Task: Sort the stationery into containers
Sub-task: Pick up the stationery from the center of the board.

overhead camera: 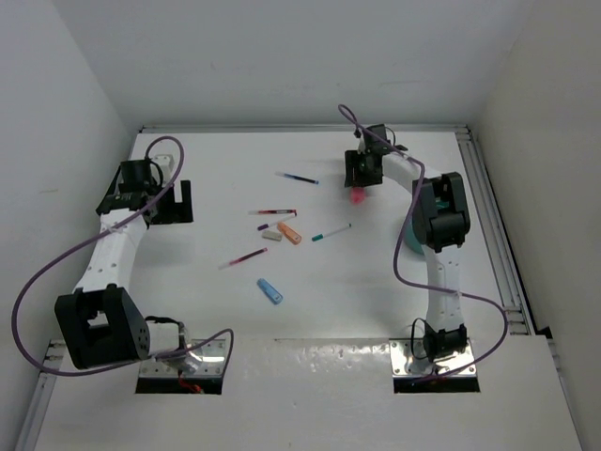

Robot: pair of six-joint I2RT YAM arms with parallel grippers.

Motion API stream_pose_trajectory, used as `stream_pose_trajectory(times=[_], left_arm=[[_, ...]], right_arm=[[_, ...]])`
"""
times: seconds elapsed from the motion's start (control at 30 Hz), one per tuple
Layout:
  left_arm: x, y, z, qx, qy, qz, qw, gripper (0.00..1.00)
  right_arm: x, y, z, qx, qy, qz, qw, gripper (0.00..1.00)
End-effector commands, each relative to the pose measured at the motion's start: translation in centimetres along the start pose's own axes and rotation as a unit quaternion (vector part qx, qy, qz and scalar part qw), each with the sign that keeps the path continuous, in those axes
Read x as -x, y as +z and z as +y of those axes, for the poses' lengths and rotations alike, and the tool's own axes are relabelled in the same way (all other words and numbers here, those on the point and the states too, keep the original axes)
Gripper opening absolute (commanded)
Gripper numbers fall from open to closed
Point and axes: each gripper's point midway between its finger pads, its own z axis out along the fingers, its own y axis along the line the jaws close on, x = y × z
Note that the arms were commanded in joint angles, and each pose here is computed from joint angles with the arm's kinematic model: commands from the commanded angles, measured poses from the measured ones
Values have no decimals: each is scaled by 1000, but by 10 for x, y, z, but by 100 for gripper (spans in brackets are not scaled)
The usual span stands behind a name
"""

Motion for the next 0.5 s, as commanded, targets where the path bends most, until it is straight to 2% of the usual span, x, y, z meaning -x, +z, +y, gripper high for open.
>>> stream_pose_trajectory(times=[0.0,0.07,0.1,0.2,0.27,0.3,0.33,0.4,0.47], left_arm=[[13,-4,-1,-14,-1,-16,1000,100],[15,-4,-3,-25,-3,-17,1000,100],[16,-5,-1,-30,19,-21,999,100],[27,-17,-13,-89,57,-58,993,100],[37,-36,-31,-141,92,-103,980,100],[40,-42,-34,-152,127,-123,972,99],[44,-59,-50,-191,158,-156,956,97],[47,-76,-63,-219,245,-202,922,95],[47,-106,-82,-243,334,-265,871,94]], right_arm=[[15,3,7,6,4,-18,1000,59],[11,6,8,8,1,-14,1000,48],[8,6,12,14,-2,-10,1000,35],[7,-8,20,35,-21,-5,999,14],[2,-25,40,89,-54,7,995,9],[5,-45,61,136,-87,1,987,3],[-1,-59,72,164,-102,14,981,1],[1,-99,100,224,-139,10,965,0],[-22,-134,131,292,-172,49,940,0]])
